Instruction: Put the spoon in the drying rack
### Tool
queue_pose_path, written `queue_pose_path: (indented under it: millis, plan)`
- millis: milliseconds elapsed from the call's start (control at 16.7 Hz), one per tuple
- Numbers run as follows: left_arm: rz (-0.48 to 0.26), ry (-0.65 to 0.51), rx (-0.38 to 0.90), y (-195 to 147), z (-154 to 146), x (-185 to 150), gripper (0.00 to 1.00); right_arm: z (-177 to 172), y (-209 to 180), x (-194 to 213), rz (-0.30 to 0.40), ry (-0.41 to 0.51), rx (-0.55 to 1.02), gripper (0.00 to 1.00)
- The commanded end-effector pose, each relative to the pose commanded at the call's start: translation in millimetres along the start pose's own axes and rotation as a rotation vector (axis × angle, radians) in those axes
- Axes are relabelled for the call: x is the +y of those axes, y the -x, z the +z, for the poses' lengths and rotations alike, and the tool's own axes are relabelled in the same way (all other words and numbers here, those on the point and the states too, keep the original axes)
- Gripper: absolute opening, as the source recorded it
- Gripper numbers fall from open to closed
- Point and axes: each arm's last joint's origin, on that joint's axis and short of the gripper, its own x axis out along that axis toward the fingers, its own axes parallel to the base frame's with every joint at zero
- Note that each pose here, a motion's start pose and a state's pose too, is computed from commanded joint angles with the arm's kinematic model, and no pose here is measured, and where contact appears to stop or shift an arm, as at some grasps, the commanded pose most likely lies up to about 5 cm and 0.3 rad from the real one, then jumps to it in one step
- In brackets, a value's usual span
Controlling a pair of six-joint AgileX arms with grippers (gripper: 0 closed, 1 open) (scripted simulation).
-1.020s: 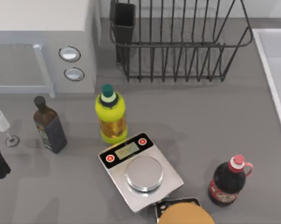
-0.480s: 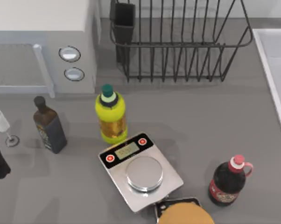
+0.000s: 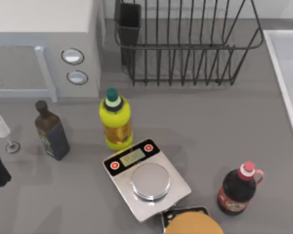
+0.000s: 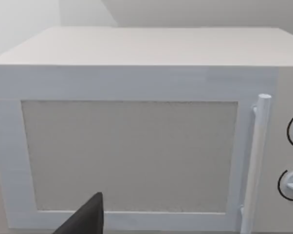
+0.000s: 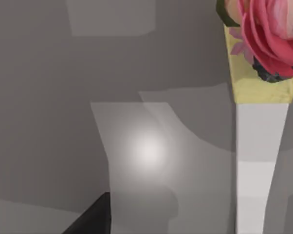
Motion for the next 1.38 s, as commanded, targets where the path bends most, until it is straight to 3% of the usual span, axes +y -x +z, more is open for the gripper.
queue_pose_path:
  millis: [660, 1140, 1200, 1380]
  plan:
    - [0.000, 0.000, 0.000, 0.0, 0.0, 0.0, 1.00, 0.0, 0.0, 0.0, 0.000, 0.000, 0.000, 0.02]
    - [0.000, 0.000, 0.000, 0.0, 0.0, 0.0, 1.00, 0.0, 0.0, 0.0, 0.000, 0.000, 0.000, 0.00]
    - [0.000, 0.000, 0.000, 0.0, 0.0, 0.0, 1.00, 1.1, 21.6, -0.5, -0.004, -0.005, -0.031, 0.00]
    - [0.000, 0.000, 0.000, 0.0, 0.0, 0.0, 1.00, 5.1, 29.7, -4.0, -0.005, -0.005, -0.033, 0.00]
